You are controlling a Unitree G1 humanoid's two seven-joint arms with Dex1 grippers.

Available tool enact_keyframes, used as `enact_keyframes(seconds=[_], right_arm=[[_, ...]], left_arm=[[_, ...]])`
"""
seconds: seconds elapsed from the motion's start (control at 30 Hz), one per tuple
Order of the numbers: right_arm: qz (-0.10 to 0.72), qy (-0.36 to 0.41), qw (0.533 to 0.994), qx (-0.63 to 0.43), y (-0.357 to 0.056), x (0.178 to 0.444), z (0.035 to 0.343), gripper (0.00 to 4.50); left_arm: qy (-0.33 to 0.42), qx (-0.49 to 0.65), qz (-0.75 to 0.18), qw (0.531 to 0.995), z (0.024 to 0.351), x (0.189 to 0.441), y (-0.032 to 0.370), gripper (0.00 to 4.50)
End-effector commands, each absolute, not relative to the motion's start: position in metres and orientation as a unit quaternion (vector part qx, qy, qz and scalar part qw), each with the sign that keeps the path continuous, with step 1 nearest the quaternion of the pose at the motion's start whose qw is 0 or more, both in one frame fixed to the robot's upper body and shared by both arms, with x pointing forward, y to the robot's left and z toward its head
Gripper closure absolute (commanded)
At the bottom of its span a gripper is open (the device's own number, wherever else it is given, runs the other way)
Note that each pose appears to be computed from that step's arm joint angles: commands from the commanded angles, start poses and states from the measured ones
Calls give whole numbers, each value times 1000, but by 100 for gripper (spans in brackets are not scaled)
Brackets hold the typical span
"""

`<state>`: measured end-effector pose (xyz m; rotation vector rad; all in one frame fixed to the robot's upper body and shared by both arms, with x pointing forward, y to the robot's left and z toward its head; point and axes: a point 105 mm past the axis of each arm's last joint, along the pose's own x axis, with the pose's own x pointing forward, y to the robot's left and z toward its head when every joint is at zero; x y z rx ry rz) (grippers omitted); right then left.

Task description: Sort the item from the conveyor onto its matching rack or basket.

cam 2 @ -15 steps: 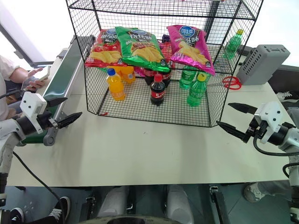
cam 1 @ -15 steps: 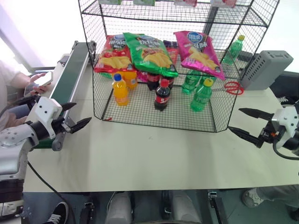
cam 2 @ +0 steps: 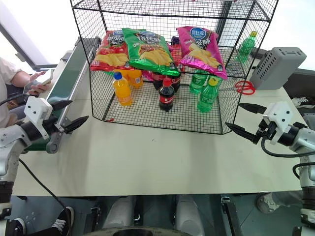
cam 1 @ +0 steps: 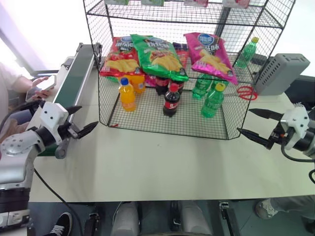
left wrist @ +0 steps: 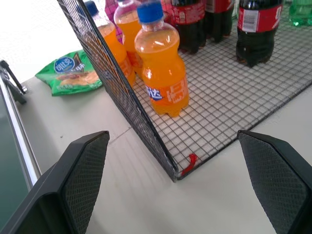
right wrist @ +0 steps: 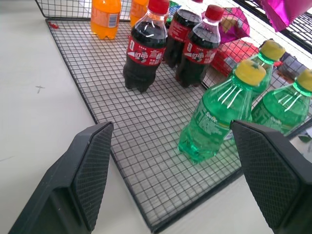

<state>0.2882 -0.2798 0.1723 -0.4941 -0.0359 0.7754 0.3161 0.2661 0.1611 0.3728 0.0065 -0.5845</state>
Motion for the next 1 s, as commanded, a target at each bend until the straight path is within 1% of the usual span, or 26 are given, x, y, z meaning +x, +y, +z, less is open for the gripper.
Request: enact_keyframes(seconds=[0.03, 0.37, 1.0], right_arm=[[375, -37, 892, -247, -277, 292, 179, 51], [380, -41, 888, -256, -278, 300, 182, 51], [386, -44, 886, -254, -273, 304, 175, 51]], left_arm=[[-28, 193, -287, 938, 176, 314, 266, 0], [-15, 193, -296, 936, 167, 310, 262, 0], [-17, 198, -302, 932, 169, 310, 262, 0]])
